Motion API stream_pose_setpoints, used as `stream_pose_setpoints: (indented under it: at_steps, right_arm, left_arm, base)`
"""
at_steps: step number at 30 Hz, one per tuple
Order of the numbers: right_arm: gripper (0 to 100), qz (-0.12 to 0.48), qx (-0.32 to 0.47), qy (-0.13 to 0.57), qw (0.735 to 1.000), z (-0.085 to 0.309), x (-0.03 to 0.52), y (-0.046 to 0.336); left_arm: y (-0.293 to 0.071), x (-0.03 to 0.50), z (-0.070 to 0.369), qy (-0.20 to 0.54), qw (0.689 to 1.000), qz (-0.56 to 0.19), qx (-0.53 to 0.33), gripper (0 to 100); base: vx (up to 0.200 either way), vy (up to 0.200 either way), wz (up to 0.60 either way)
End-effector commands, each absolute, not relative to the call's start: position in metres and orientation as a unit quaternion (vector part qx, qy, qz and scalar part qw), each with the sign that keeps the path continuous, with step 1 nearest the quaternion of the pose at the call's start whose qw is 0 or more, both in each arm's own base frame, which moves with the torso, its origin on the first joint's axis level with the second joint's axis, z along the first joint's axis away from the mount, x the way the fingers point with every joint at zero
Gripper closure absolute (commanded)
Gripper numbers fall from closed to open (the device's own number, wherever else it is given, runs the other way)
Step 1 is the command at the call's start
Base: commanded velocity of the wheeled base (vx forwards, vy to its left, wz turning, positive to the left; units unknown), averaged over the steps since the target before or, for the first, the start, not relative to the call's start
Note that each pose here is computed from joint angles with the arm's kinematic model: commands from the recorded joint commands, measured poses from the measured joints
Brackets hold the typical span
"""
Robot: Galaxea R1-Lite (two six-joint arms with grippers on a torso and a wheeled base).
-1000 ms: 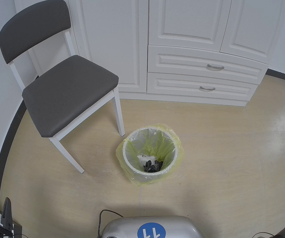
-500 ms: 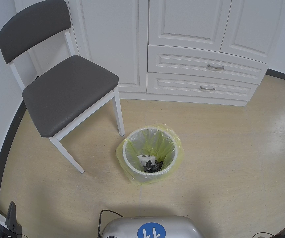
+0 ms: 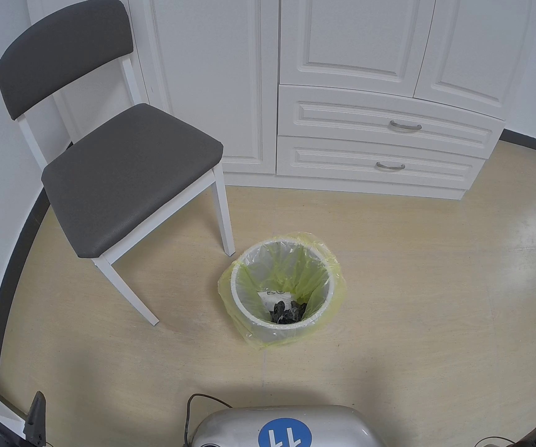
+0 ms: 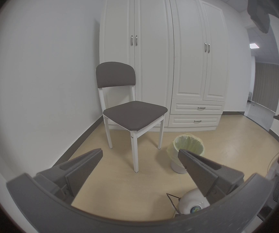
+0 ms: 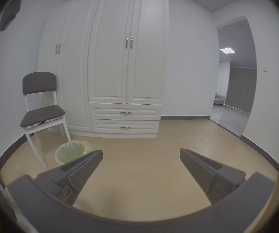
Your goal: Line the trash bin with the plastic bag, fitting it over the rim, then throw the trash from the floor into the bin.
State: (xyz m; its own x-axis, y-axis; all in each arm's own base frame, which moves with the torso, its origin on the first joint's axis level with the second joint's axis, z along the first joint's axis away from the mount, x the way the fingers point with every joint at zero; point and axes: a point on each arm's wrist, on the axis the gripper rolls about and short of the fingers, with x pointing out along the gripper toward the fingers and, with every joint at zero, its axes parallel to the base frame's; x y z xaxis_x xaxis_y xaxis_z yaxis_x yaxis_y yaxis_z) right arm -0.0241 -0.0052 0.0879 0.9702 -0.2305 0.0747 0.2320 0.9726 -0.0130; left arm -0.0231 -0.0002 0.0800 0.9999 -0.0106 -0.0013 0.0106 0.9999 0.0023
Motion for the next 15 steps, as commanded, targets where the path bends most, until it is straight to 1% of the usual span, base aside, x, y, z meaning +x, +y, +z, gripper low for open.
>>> stream_pose_setpoints:
  at_steps: [1,3,7,10,12,15]
  right_arm:
    - [0,-0.106,-0.018,-0.033,0.994,0.0829,-0.0234,-0.0048]
    - [0,-0.083,-0.028,-0.033,0.996,0.0829,-0.0232,-0.0037]
    - [0,-0.063,-0.034,-0.033,0.997,0.0829,-0.0231,-0.0028]
    - [0,-0.016,-0.023,-0.030,0.999,0.0822,-0.0230,-0.0008]
    - [0,0.027,-0.017,-0.031,0.999,0.0822,-0.0230,0.0012]
    - [0,0.047,-0.017,-0.031,0.998,0.0822,-0.0231,0.0021]
  left_arm:
    - [-0.0002,-0.0228,0.0753,0.001,1.000,-0.006,0.001,0]
    - [-0.0002,-0.0228,0.0753,0.001,1.000,-0.005,-0.002,0]
    - [-0.0002,-0.0228,0.0753,0.001,1.000,-0.005,-0.002,0]
    - [-0.0002,-0.0228,0.0753,0.001,1.000,-0.005,-0.002,0]
    - [-0.0002,-0.0228,0.0753,0.001,1.000,-0.005,-0.002,0]
    - [-0.0002,-0.0228,0.0753,0.001,1.000,-0.005,-0.002,0]
  base:
    - [0.000,0.000,0.00]
    - [0.000,0.000,0.00]
    - [0.000,0.000,0.00]
    - [0.000,0.000,0.00]
    - [0.000,0.000,0.00]
    - [0.000,0.000,0.00]
